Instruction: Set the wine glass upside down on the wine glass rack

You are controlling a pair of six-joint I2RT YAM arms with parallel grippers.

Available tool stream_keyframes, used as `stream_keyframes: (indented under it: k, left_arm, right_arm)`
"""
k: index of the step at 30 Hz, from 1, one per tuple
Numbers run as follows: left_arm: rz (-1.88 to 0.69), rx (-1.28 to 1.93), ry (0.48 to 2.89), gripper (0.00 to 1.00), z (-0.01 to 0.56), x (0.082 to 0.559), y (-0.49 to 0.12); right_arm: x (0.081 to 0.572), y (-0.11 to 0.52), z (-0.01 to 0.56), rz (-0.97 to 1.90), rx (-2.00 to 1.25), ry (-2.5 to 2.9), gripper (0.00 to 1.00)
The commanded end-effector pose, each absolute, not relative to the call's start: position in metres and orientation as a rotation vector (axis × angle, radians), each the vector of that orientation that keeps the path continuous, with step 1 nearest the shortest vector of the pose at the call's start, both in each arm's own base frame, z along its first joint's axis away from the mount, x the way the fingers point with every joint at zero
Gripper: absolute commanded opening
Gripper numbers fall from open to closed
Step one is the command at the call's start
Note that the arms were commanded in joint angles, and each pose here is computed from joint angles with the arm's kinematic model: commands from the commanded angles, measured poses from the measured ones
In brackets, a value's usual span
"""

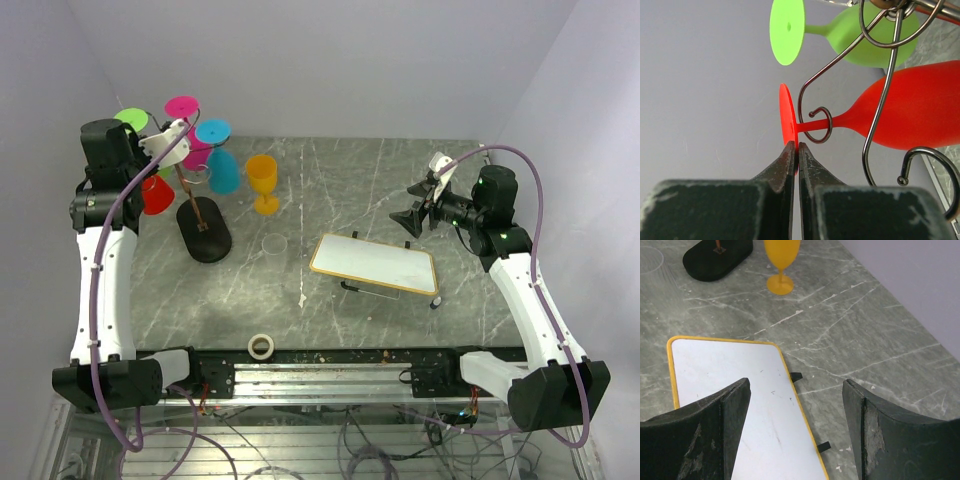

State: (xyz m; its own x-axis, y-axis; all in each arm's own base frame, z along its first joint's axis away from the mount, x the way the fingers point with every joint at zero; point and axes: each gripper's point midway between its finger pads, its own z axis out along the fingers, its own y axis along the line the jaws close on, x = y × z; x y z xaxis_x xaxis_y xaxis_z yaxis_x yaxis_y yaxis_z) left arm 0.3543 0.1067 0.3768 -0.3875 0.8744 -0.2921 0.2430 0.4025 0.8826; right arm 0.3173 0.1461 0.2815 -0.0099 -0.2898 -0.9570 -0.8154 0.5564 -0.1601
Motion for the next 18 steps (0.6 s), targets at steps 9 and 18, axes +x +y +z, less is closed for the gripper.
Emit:
stream_keyframes:
  k: [9, 18]
  left_arm:
    - [0.918, 1.037, 1.881, 0.13, 0.356, 0.361, 0.09]
    - [0.928, 1.053, 1.889, 0.18, 0.351, 0.359, 0.09]
  right_arm:
    - [0.317, 0.145, 0.285, 0.519, -0.976, 1.546, 0.74]
    - [0.318, 0.145, 0.284, 0.521, -0.979, 1.548, 0.74]
